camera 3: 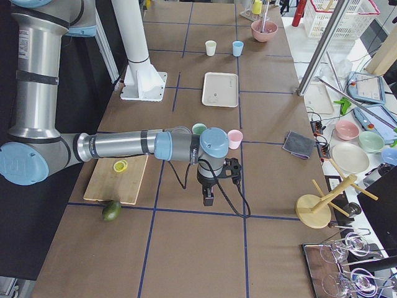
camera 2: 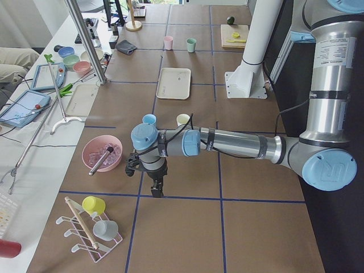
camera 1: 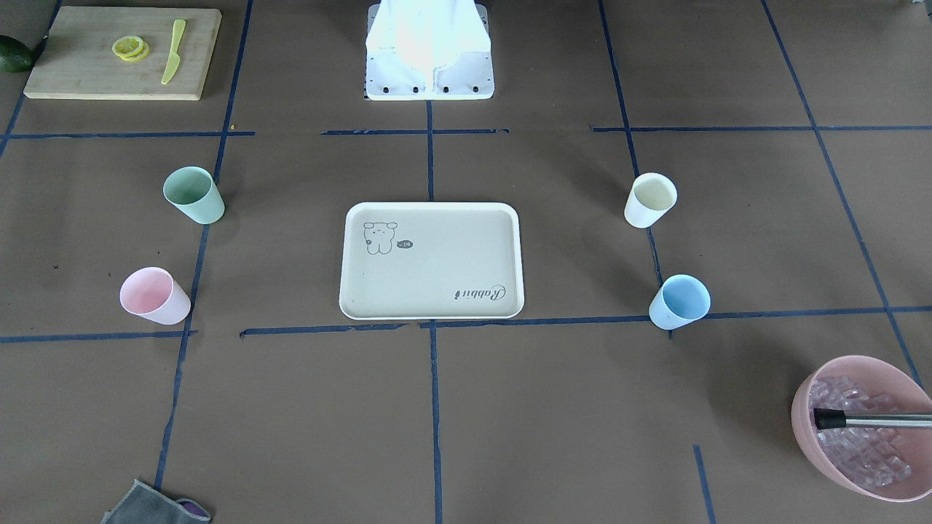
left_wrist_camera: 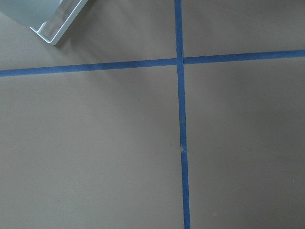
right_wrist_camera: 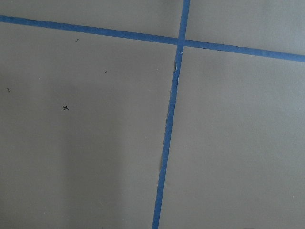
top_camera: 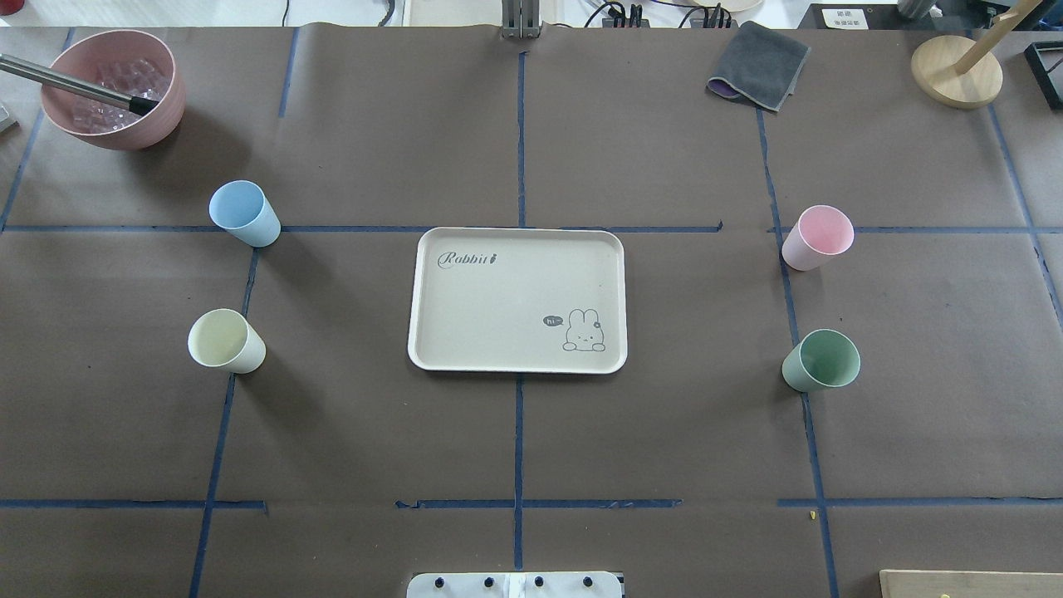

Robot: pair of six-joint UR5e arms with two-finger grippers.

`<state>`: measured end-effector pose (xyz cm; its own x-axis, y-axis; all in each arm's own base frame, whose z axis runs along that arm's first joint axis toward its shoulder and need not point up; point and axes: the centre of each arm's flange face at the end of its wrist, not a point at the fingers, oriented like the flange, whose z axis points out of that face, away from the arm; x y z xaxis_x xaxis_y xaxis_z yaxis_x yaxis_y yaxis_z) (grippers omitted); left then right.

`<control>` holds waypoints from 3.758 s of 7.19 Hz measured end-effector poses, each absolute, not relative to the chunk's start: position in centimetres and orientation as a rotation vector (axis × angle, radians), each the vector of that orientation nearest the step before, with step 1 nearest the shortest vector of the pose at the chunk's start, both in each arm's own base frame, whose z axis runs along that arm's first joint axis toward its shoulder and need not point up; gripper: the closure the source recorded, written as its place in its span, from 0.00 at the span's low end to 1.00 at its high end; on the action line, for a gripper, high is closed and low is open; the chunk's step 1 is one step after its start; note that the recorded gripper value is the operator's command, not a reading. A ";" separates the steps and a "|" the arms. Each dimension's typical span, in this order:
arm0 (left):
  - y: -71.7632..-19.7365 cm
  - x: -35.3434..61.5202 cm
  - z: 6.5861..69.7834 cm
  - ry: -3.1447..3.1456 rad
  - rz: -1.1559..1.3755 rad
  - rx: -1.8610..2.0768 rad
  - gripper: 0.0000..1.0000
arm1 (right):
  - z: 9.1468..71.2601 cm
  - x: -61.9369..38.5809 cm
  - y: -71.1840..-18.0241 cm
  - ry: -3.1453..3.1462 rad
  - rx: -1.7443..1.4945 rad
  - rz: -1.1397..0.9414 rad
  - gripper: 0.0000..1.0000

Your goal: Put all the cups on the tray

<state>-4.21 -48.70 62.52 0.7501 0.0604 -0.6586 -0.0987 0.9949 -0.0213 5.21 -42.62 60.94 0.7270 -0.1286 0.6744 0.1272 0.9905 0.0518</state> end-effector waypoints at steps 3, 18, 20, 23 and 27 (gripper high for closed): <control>-48.7 -4.2 62.6 0.718 0.093 -0.054 0.00 | 60.8 5.2 -42.7 -0.744 0.005 -0.143 0.00; -51.8 -3.0 56.5 0.692 0.187 0.146 0.00 | 47.1 -24.4 -58.3 -0.817 0.102 -0.163 0.01; -51.8 -3.0 56.5 0.692 0.187 0.145 0.00 | 48.1 -26.3 -57.6 -0.790 0.091 -0.185 0.12; -51.8 -2.9 56.5 0.692 0.190 0.145 0.00 | 49.0 -28.9 -56.9 -0.760 0.075 -0.214 0.94; -52.1 -2.2 56.7 0.692 0.206 0.154 0.00 | 46.5 -29.9 -57.5 -0.781 0.088 -0.200 1.00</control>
<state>-2.25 -52.07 56.70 0.7513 0.2383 -0.6155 -0.1366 0.9685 0.2083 -29.88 -57.49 46.55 0.6924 -0.2111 0.6900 0.1463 0.9775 0.1523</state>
